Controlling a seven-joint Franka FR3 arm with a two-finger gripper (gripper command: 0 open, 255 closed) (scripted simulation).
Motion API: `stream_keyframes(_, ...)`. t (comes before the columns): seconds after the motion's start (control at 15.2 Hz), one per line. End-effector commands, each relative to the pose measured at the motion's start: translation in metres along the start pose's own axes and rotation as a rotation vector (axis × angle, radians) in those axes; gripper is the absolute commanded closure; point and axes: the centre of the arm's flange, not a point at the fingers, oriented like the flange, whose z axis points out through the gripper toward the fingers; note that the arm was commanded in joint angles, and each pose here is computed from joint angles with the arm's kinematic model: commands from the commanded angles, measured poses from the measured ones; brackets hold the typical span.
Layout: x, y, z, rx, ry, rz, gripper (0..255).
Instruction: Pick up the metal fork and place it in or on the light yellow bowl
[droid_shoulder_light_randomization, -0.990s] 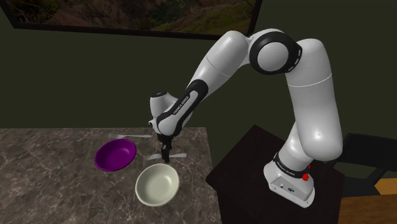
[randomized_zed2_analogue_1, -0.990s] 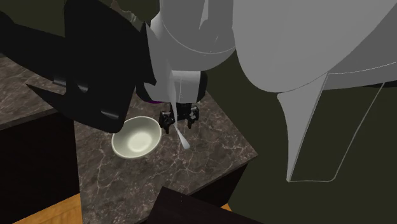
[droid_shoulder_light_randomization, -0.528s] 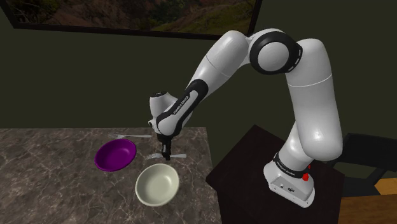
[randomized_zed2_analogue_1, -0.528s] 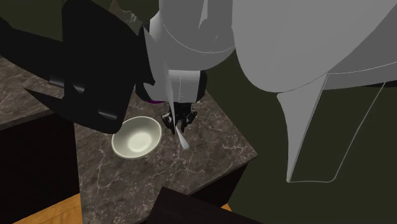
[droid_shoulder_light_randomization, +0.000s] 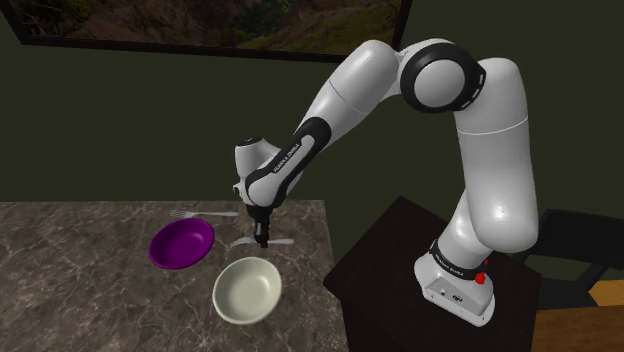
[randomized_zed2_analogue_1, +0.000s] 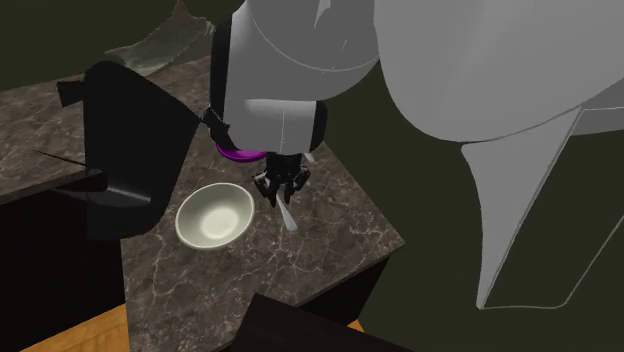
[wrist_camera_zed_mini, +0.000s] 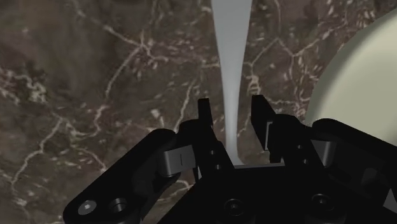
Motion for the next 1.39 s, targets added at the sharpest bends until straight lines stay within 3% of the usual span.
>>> stream_keyframes(0.0, -0.001, -0.003, -0.01, 0.0, 0.0, 0.0, 255)
stream_keyframes(1.12, -0.01, -0.021, -0.098, 0.0, 0.0, 0.0, 255)
stream_keyframes(1.32, -0.007, -0.046, -0.09, 0.0, 0.0, 0.0, 255)
